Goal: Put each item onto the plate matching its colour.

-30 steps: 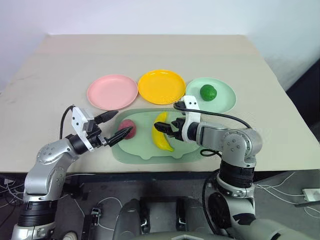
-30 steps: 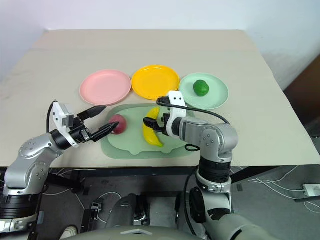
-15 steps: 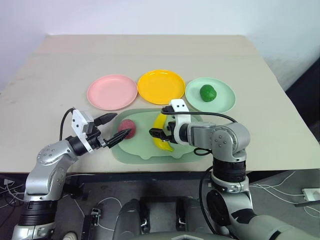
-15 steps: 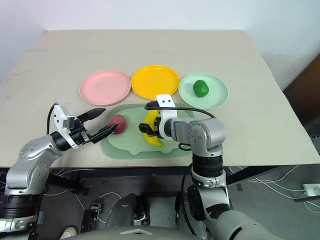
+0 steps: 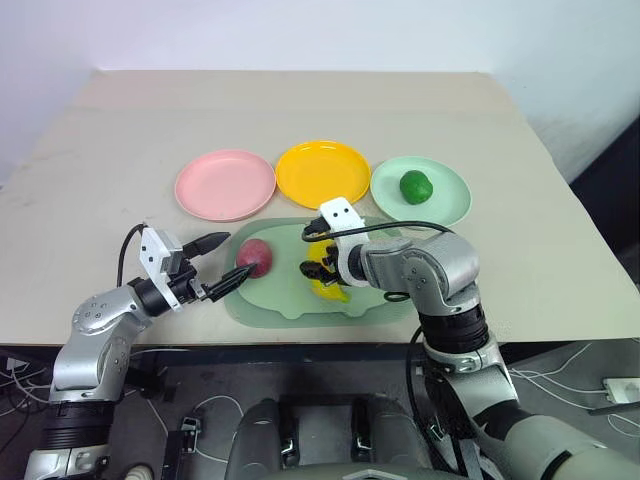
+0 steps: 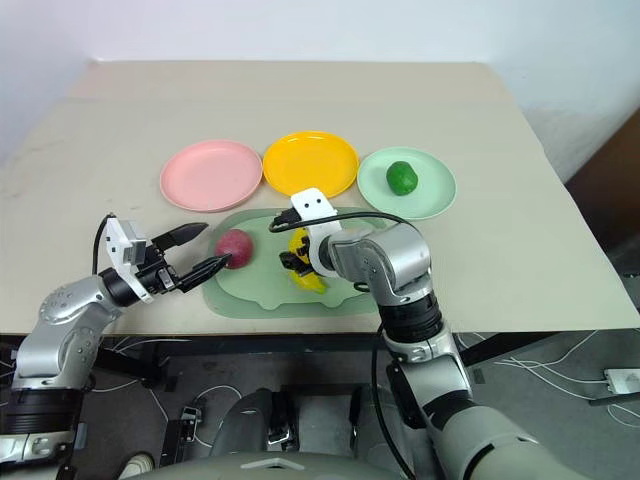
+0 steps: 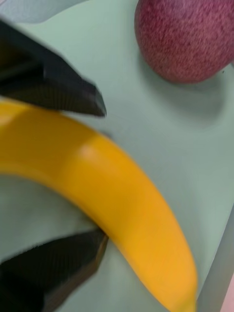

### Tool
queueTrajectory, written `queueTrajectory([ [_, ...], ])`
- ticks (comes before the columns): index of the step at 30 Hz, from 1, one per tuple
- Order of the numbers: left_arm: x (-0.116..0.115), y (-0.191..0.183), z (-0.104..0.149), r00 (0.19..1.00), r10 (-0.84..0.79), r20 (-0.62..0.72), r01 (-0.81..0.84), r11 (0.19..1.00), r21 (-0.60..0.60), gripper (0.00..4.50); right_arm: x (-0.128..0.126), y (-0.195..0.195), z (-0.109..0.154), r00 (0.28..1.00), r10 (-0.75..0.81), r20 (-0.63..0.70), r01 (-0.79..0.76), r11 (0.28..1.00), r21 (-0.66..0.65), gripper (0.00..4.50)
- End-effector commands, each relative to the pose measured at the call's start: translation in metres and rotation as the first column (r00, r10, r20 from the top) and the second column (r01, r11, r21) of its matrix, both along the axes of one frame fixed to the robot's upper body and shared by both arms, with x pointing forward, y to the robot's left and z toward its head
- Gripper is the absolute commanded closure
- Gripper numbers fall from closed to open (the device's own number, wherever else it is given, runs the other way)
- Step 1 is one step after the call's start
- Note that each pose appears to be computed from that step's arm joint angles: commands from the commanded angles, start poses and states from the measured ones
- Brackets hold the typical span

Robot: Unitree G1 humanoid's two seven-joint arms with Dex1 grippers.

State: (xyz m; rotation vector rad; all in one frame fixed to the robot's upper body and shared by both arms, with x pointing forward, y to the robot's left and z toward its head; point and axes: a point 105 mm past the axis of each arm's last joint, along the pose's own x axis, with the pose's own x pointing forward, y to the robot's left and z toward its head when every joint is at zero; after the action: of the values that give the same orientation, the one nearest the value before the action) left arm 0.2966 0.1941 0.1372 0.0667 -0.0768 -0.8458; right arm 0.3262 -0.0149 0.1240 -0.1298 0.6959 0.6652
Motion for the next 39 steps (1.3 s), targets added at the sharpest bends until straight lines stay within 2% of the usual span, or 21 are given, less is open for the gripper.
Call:
queueTrajectory([
  [1,0.001,-0.003,0.011,0.999,-0.010,0.050,0.010,1.000,-0.001,0.00,-0.005,-0.001,-0.010,0.998,0.017,-0.061,-0.018,1.000,-0.009,1.87],
  [4,0.002,-0.004,0.014,0.998,-0.013,0.054,0.013,1.000,0.002,0.00,-0.007,-0.004,-0.013,0.995,0.014,-0.095,-0.013,1.000,0.017,2.80],
  [8,0.003,-0.006,0.016,0.998,-0.016,0.057,0.016,1.000,0.003,0.00,-0.007,-0.011,-0.013,0.994,0.010,-0.109,-0.006,0.999,0.043,2.85],
  [10,0.003,-0.008,0.017,0.998,-0.019,0.058,0.019,1.000,0.003,0.00,-0.003,-0.015,0.000,0.997,0.012,-0.076,-0.006,0.996,0.088,2.85],
  [15,0.004,-0.007,0.021,0.998,-0.016,0.065,0.016,1.000,0.001,0.00,0.014,-0.011,0.064,0.995,0.047,0.091,-0.070,0.958,0.278,2.85],
  [17,0.004,-0.008,0.022,0.998,-0.016,0.068,0.016,1.000,0.001,0.00,0.022,-0.011,0.076,0.992,0.039,0.120,-0.074,0.950,0.303,2.85],
  [20,0.005,-0.010,0.024,0.997,-0.018,0.073,0.018,1.000,-0.002,0.00,0.057,-0.014,0.078,0.991,-0.020,0.134,-0.016,0.966,0.257,2.85],
  [27,0.003,-0.018,0.029,0.996,-0.012,0.089,0.014,1.000,-0.016,0.00,0.116,-0.014,0.087,0.963,-0.093,0.254,0.040,0.977,0.210,2.85],
  [32,-0.001,-0.018,0.031,0.995,0.012,0.097,-0.010,1.000,-0.022,0.00,0.133,-0.006,0.087,0.953,-0.127,0.274,0.068,0.974,0.214,2.85],
  [39,-0.008,-0.019,0.032,0.994,0.048,0.099,-0.045,0.998,-0.033,0.00,0.137,0.004,0.072,0.945,-0.149,0.290,0.097,0.978,0.187,2.85],
])
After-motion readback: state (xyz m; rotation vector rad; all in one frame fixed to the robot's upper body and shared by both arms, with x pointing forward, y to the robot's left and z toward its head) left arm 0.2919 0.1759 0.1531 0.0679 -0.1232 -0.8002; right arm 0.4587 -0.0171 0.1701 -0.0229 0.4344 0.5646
